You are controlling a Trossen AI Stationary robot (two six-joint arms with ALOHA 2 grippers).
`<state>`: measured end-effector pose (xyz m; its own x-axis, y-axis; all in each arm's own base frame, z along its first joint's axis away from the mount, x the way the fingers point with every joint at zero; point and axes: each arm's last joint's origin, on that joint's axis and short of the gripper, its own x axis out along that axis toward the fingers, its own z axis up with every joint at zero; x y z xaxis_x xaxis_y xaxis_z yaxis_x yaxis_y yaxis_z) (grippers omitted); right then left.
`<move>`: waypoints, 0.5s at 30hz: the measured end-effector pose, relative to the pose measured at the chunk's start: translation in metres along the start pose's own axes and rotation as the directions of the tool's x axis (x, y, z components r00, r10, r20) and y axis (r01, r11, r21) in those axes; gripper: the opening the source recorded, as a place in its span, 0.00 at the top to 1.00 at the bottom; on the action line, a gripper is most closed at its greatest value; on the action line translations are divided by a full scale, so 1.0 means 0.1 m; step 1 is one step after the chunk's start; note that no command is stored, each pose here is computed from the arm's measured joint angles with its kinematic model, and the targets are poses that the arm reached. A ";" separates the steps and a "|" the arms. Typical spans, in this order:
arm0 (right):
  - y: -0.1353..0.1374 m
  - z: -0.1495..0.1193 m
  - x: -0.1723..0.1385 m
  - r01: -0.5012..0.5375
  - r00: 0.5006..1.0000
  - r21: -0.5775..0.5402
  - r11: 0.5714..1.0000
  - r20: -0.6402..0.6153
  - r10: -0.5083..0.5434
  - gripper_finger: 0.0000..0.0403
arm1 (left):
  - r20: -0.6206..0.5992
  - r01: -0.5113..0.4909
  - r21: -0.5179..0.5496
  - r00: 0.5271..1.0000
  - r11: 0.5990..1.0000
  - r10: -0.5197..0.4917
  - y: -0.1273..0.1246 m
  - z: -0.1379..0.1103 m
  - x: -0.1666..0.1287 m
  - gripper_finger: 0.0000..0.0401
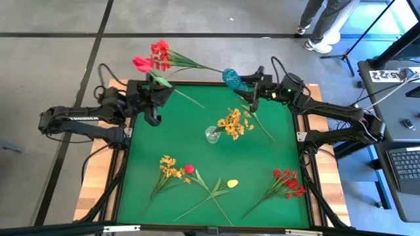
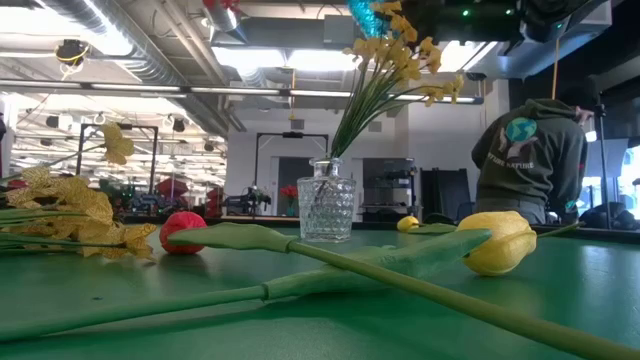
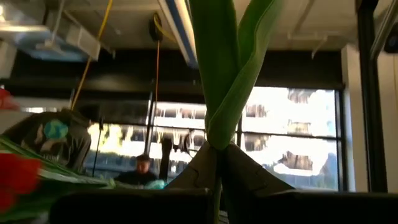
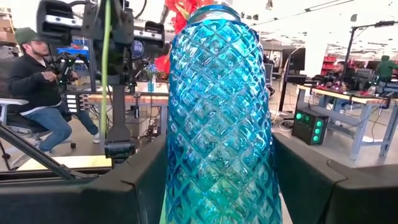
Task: Sort flowers into vase by color
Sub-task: Put the top red flower into the blue vase
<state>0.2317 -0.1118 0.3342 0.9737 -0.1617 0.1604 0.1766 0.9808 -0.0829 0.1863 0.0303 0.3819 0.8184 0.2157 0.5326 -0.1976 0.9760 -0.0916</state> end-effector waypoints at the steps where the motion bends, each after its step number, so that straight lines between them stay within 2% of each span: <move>1: 0.01 0.02 -0.02 -0.005 1.000 -0.001 1.000 0.002 0.005 0.40 | 0.025 -0.003 -0.002 1.000 1.000 0.003 0.00 0.03 0.00 0.98; 5: 0.02 0.05 -0.05 -0.028 1.000 0.008 1.000 0.000 0.028 0.40 | 0.080 -0.033 -0.008 0.996 0.999 0.034 0.01 0.08 0.00 0.98; 11: 0.05 0.05 -0.04 -0.081 0.997 0.040 0.996 0.004 0.081 0.40 | 0.100 -0.161 0.010 0.982 0.987 0.159 0.04 0.09 -0.01 0.98; 15: 0.13 0.05 -0.02 -0.116 0.993 0.051 0.992 0.006 0.115 0.40 | 0.151 -0.177 0.017 0.973 0.984 0.173 0.05 0.14 -0.01 0.98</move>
<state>0.2310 -0.0985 0.3376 0.9868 -0.0469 0.1552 0.0553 0.9972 -0.0506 0.1765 0.0341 0.3927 0.6809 0.3742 0.6296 -0.3488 0.9216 -0.1704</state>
